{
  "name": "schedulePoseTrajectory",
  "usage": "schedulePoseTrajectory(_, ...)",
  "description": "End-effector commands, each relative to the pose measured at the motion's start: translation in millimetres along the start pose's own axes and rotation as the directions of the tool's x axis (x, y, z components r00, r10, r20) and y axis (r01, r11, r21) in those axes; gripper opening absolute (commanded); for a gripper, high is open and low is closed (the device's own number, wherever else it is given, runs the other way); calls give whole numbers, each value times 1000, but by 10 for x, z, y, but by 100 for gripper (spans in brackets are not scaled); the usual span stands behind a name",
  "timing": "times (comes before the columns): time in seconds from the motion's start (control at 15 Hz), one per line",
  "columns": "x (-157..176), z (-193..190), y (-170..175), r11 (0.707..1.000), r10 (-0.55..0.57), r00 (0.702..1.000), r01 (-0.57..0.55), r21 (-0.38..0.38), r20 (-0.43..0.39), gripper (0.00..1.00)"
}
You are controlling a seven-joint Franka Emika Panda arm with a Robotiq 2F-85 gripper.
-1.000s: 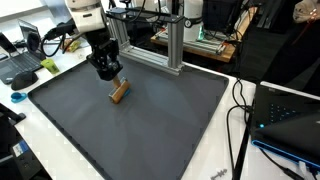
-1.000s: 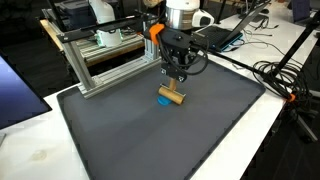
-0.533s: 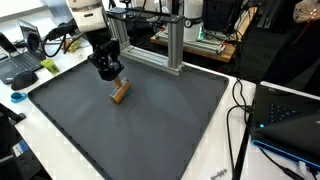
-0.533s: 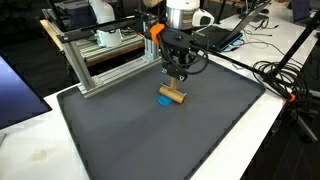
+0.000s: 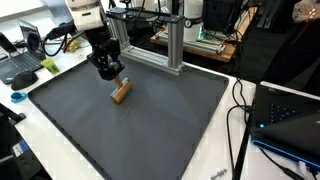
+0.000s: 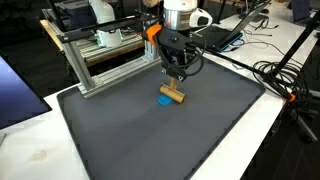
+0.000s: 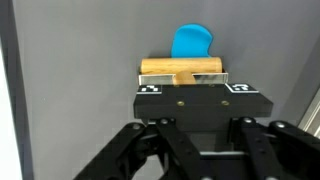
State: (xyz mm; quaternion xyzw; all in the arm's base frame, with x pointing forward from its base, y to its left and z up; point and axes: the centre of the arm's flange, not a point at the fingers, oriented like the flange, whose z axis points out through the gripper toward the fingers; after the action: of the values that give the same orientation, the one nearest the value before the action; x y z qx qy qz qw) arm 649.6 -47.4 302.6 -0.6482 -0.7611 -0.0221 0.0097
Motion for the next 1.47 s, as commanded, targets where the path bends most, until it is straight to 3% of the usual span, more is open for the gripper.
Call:
schedulePoseTrajectory(0.0,-165,25,-282,993,117,984,-119,-11,-138,22)
schedulePoseTrajectory(0.2,-367,-184,-397,973,210,957,-225,-51,-201,22)
schedulePoseTrajectory(0.53,-436,-517,-519,938,308,926,-333,-91,-220,22)
schedulePoseTrajectory(0.67,-366,-701,-532,918,361,896,-390,-70,-257,22)
schedulePoseTrajectory(0.8,-284,-908,-497,876,458,845,-482,-19,-277,22)
schedulePoseTrajectory(1.07,-210,-1171,-451,741,656,720,-671,18,-226,22)
schedulePoseTrajectory(1.33,-134,-1274,-359,570,809,557,-821,16,-188,22)
schedulePoseTrajectory(1.4,-89,-1260,-308,534,835,528,-845,-7,-154,22)
